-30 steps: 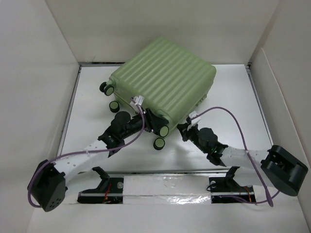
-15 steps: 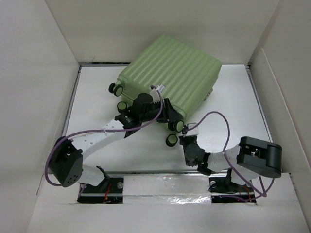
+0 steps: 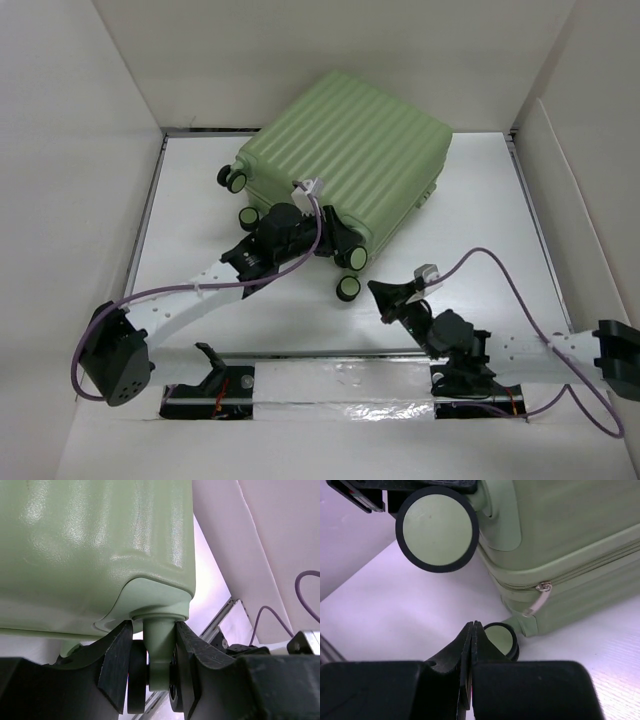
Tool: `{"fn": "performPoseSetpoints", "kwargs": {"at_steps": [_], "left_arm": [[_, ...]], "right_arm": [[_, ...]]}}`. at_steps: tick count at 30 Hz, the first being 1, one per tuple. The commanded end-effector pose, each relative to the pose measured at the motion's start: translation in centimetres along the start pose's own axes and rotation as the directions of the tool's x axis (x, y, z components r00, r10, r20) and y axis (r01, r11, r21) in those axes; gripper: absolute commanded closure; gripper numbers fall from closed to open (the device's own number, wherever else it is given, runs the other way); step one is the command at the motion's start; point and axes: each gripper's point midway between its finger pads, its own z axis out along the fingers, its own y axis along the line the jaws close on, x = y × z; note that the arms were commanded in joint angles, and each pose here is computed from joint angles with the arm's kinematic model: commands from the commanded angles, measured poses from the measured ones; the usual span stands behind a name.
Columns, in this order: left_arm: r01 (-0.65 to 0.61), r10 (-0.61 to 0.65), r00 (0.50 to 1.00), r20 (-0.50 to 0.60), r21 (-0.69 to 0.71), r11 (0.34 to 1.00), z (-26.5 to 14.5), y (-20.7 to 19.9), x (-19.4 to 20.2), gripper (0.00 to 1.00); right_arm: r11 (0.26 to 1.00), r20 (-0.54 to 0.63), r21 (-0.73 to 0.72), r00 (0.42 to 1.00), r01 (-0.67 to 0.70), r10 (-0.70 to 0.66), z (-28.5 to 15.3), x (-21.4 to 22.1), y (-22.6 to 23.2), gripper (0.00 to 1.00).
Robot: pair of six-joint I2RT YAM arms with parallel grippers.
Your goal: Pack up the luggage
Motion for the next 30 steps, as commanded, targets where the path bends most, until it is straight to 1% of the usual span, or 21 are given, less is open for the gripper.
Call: {"fn": "performPoseSetpoints", "kwargs": {"at_steps": [1,2,3,5,6,7,8,9,10,12,13,14,16,17,18,21,23,24,26,29,30], "left_arm": [[-0.068,-0.027,0.929,0.369,0.241,0.968,-3.0,-7.0,-10.6,1.0],[-0.073,-0.028,0.928,0.371,0.254,0.964,-3.0,-7.4,-10.8,1.0],[-0.076,-0.027,0.928,0.372,0.261,0.962,-2.9,-7.7,-11.0,1.0],[-0.083,-0.025,0.926,0.377,0.267,0.96,-3.0,-8.0,-11.2,1.0],[-0.088,-0.021,0.926,0.377,0.269,0.959,-3.1,-8.0,-11.2,1.0],[-0.092,-0.018,0.925,0.38,0.271,0.958,-3.3,-8.1,-11.2,1.0],[-0.093,-0.02,0.924,0.381,0.274,0.957,-3.4,-8.1,-11.2,1.0],[-0.089,-0.022,0.926,0.378,0.274,0.958,-3.4,-7.9,-10.9,1.0],[-0.088,-0.029,0.925,0.379,0.288,0.953,-3.6,-8.1,-10.8,1.0],[-0.08,-0.032,0.931,0.365,0.289,0.954,-3.4,-7.7,-10.2,1.0],[-0.079,-0.032,0.934,0.356,0.291,0.953,-3.3,-7.6,-9.9,1.0],[-0.075,-0.037,0.934,0.356,0.298,0.952,-3.4,-7.6,-9.8,1.0],[-0.067,-0.042,0.939,0.343,0.302,0.951,-3.1,-7.2,-9.2,1.0],[-0.067,-0.046,0.939,0.341,0.311,0.948,-3.1,-7.3,-9.1,1.0],[-0.059,-0.052,0.942,0.333,0.314,0.948,-3.1,-7.1,-8.7,1.0],[-0.057,-0.051,0.945,0.323,0.315,0.947,-2.9,-6.9,-8.4,1.0],[-0.059,-0.048,0.945,0.323,0.314,0.948,-3.0,-6.9,-8.3,1.0],[-0.058,-0.048,0.946,0.321,0.312,0.948,-3.0,-6.8,-8.2,1.0],[-0.06,-0.047,0.945,0.322,0.316,0.947,-3.1,-6.9,-8.3,1.0],[-0.058,-0.049,0.946,0.322,0.315,0.947,-3.2,-6.9,-8.2,1.0],[-0.059,-0.048,0.945,0.323,0.314,0.948,-3.2,-6.9,-8.2,1.0]], "right_arm": [[0.996,-0.114,-0.092,0.993,0.003,-0.013,-1.2,2.4,0.7,1.0],[0.998,-0.148,-0.065,0.988,0.023,-0.032,-1.5,3.2,0.0,1.0],[1.0,-0.139,0.013,0.99,0.022,-0.02,-1.5,2.9,-1.2,1.0],[0.996,-0.143,0.081,0.99,0.03,-0.018,-1.6,3.0,-2.8,1.0],[0.998,-0.154,0.045,0.988,0.036,-0.029,-1.4,3.1,-2.7,1.0],[0.997,-0.147,0.069,0.989,0.044,-0.034,-0.6,2.7,-4.0,1.0],[0.997,-0.133,0.042,0.989,0.065,-0.059,0.0,2.1,-4.0,0.88],[0.998,-0.152,-0.023,0.986,0.066,-0.069,0.3,2.3,-3.3,0.77],[0.997,-0.151,-0.01,0.985,0.079,-0.079,1.1,1.7,-3.9,0.56],[0.992,-0.143,-0.023,0.982,0.124,-0.126,1.8,1.3,-4.0,0.44],[0.99,-0.148,-0.021,0.979,0.137,-0.139,2.1,1.4,-4.2,0.42],[0.99,-0.116,0.005,0.983,0.144,-0.143,2.8,0.5,-5.0,0.4],[0.984,-0.095,-0.049,0.98,0.171,-0.175,3.8,-0.4,-4.8,0.39],[0.979,-0.109,-0.065,0.974,0.194,-0.2,4.4,0.0,-5.2,0.39],[0.978,-0.098,-0.088,0.975,0.191,-0.2,5.2,-0.8,-5.2,0.38],[0.971,-0.089,-0.111,0.971,0.21,-0.22,6.2,-0.9,-5.6,0.37],[0.972,-0.084,-0.09,0.971,0.215,-0.222,6.9,-1.4,-6.3,0.38],[0.97,-0.105,-0.11,0.968,0.215,-0.227,7.2,-0.7,-6.4,0.39],[0.971,-0.091,-0.103,0.97,0.215,-0.225,7.9,-1.3,-7.3,0.4],[0.968,-0.1,-0.139,0.97,0.207,-0.222,8.6,-0.8,-7.5,0.41],[0.963,-0.107,-0.181,0.969,0.199,-0.221,8.6,-0.4,-6.8,0.42]]}}
